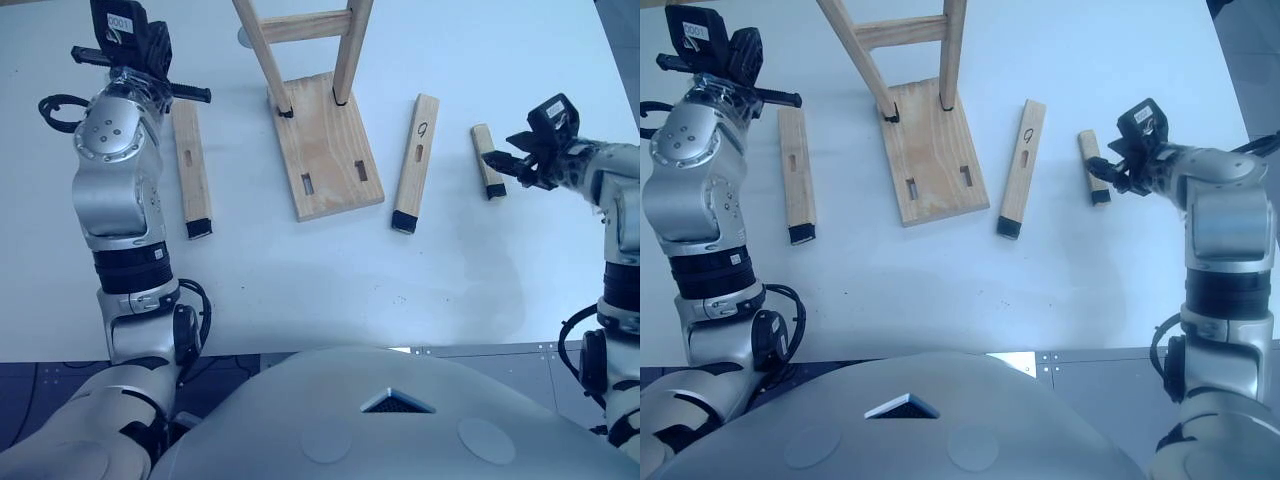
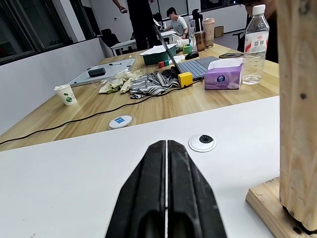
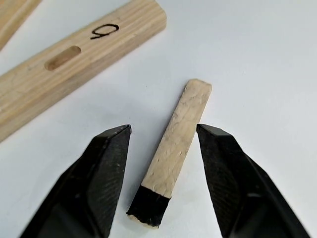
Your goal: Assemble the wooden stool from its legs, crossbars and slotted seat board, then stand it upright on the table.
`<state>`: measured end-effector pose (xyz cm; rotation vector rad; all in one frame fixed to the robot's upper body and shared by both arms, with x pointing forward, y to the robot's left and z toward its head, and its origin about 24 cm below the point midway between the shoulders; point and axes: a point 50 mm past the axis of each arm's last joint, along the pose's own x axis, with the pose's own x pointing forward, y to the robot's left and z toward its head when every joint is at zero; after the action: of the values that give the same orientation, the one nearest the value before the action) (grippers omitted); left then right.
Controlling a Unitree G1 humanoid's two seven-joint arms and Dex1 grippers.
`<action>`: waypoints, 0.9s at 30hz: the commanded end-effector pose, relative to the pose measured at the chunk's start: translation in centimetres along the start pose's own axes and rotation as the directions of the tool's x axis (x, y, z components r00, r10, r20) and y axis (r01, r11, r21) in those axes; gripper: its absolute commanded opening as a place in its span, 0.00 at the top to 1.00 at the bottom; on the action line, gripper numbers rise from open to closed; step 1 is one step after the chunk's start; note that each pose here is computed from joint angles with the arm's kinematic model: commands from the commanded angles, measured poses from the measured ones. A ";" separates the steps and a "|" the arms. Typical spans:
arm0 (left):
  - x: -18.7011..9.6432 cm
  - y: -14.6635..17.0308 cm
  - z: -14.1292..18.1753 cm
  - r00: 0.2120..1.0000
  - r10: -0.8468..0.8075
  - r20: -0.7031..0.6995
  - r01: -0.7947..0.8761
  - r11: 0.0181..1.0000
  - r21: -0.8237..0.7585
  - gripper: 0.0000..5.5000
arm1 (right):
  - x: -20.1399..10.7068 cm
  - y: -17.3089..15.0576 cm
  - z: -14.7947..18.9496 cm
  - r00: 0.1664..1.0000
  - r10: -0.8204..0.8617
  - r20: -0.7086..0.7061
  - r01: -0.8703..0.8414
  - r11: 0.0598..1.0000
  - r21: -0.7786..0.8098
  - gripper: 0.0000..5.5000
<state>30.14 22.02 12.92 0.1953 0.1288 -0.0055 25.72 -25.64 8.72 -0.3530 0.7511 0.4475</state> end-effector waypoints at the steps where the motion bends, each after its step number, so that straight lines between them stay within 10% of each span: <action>1: 0.0 0.2 0.5 1.000 0.007 0.012 -0.007 1.000 -0.002 1.00 | 0.3 0.2 -1.9 0.997 -0.016 -0.078 0.016 1.000 -0.006 0.55; 9: 0.0 0.3 0.7 1.000 0.002 0.013 -0.002 1.000 0.004 1.00 | 0.8 1.4 -8.2 0.960 0.067 -0.273 -0.014 0.981 0.193 0.55; 20: 0.0 0.4 1.3 1.000 -0.001 0.028 0.001 1.000 0.022 1.00 | 0.8 1.1 -9.0 0.965 0.067 -0.252 0.011 0.955 0.297 0.88; 27: -1.7 2.4 9.5 0.884 0.111 0.454 -0.114 0.993 -0.021 1.00 | 1.0 -1.2 -2.8 0.976 -0.205 0.075 0.197 0.975 0.098 0.93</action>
<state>30.26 22.24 18.55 0.2023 -0.1415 0.0233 23.66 -28.31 4.80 -0.2377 0.8150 0.2819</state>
